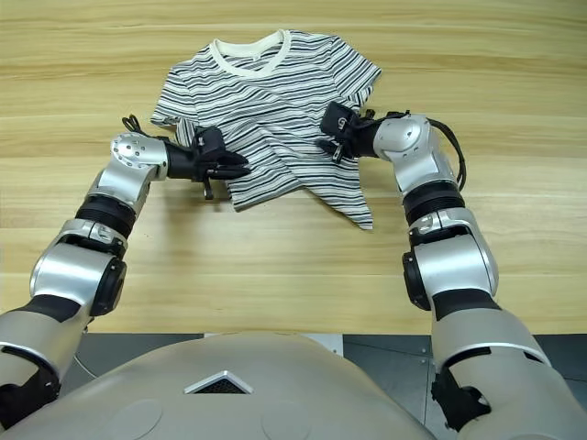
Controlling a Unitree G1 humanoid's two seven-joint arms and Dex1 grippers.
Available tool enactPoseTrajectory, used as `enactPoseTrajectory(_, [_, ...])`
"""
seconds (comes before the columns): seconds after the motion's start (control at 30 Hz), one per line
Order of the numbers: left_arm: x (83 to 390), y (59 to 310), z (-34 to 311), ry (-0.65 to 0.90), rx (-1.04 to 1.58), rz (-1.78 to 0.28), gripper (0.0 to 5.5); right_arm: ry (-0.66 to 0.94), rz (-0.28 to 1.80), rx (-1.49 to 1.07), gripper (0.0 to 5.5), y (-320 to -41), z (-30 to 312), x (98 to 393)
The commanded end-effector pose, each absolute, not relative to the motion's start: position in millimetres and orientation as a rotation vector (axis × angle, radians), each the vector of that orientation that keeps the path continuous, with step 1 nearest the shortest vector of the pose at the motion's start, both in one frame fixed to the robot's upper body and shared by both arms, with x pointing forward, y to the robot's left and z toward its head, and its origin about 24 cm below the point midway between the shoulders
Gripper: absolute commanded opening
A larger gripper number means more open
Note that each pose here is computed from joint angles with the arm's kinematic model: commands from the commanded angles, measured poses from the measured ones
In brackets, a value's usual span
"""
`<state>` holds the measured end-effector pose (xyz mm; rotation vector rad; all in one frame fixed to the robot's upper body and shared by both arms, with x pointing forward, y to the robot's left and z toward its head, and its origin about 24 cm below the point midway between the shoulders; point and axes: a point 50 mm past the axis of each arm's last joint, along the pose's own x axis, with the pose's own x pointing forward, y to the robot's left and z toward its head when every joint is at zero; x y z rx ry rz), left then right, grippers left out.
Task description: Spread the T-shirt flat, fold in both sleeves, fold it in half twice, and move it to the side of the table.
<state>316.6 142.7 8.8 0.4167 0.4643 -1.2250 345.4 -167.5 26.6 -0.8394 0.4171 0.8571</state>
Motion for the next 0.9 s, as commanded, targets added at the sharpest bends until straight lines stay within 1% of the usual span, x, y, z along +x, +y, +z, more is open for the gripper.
enactPoseTrajectory(0.03, [333.2, 165.1, 12.4, 0.520, 0.467, -1.019, 0.93, 0.508, 0.586, -0.978, 1.83, -197.3, 14.0, 349.5])
enactPoseTrajectory(0.1, [340.1, 174.2, 13.4, 0.539, 0.498, -0.903, 0.93, 0.466, 0.512, -0.993, 1.83, -197.4, 19.7, 355.7])
enactPoseTrajectory(0.17, [339.6, 182.1, 10.2, 0.572, 0.540, -0.865, 0.93, 0.449, 0.473, -1.009, 1.83, -198.8, 21.5, 358.0])
enactPoseTrajectory(0.33, [335.4, 186.0, 6.7, 0.605, 0.605, -0.920, 0.93, 0.432, 0.466, -1.008, 1.83, -201.0, 20.3, 356.8])
enactPoseTrajectory(0.53, [331.6, 181.4, 6.0, 0.593, 0.580, -0.997, 0.93, 0.376, 0.469, -0.944, 1.83, -196.4, 28.0, 360.6])
enactPoseTrajectory(0.57, [330.8, 180.5, 6.3, 0.591, 0.572, -1.018, 0.93, 0.356, 0.495, -0.868, 1.83, -192.0, 32.0, 362.0])
enactPoseTrajectory(0.63, [329.9, 179.9, 6.5, 0.590, 0.564, -1.037, 0.93, 0.311, 0.554, -0.628, 1.83, -180.5, 43.9, 365.9])
enactPoseTrajectory(0.73, [329.3, 178.4, 6.3, 0.592, 0.554, -1.053, 0.93, 0.250, 0.594, -0.174, 1.83, -172.6, 73.4, 376.5])
enactPoseTrajectory(0.83, [329.7, 175.4, 6.0, 0.585, 0.550, -1.053, 0.93, 0.180, 0.678, 0.315, 1.83, -172.9, 107.6, 382.5])
enactPoseTrajectory(0.9, [329.8, 172.7, 5.9, 0.579, 0.548, -1.058, 0.93, 0.147, 0.781, 0.455, 1.83, -173.7, 118.6, 377.0])
